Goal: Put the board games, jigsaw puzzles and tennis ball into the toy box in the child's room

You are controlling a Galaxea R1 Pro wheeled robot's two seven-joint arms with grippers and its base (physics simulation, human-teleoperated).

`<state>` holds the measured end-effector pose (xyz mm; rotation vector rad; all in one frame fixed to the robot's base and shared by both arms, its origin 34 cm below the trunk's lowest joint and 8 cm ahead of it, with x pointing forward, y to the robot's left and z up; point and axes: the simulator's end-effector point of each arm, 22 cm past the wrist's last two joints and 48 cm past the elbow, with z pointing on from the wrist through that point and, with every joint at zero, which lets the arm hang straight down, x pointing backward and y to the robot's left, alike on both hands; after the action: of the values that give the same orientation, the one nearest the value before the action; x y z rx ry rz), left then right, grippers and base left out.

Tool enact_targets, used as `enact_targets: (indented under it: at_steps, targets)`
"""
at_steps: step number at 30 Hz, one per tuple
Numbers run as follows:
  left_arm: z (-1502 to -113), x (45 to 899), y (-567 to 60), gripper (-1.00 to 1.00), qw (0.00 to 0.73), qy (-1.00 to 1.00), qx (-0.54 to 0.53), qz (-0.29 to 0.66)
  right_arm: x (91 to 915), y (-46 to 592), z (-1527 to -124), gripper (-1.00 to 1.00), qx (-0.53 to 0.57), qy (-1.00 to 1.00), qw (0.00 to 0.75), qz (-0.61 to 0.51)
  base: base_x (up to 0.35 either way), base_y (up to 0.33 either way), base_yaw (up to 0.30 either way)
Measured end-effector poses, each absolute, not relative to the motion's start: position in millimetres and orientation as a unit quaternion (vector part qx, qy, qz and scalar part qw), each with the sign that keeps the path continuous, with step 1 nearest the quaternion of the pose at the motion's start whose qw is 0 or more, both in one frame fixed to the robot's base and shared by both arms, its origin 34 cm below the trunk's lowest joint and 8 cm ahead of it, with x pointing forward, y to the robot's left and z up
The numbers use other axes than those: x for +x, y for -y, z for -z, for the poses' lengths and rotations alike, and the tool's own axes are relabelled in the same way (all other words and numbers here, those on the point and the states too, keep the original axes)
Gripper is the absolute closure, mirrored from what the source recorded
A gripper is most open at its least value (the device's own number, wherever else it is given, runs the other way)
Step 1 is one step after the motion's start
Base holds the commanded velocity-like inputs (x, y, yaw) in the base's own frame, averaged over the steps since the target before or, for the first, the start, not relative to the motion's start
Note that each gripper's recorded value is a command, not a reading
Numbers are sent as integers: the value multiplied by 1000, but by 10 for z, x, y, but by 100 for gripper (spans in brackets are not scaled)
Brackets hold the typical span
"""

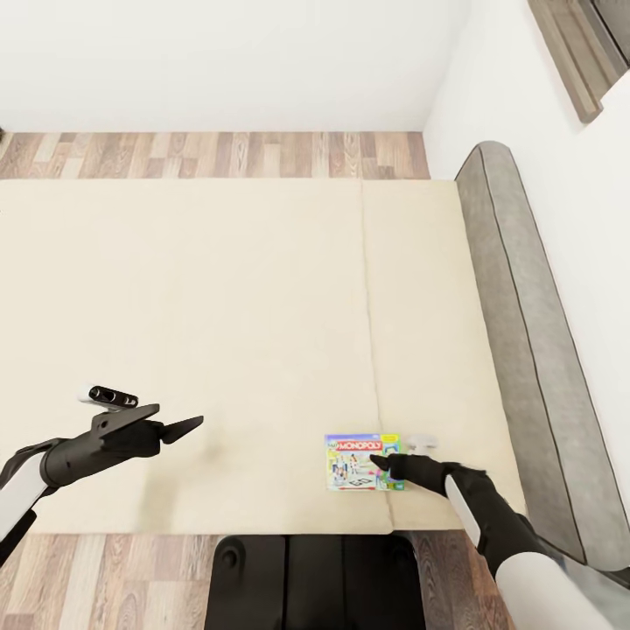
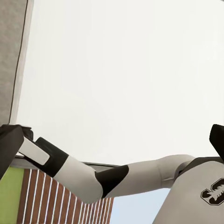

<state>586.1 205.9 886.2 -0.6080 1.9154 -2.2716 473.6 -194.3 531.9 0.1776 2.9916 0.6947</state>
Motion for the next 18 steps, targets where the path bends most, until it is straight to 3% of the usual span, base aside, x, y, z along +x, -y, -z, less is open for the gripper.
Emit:
enact_targets:
  at_steps: [18]
  targets:
    - [-9001,5892,-2058,-100,63,-630,-189,751,4968,1854,-5480,-100,99,-962,57,-250,0,0,0]
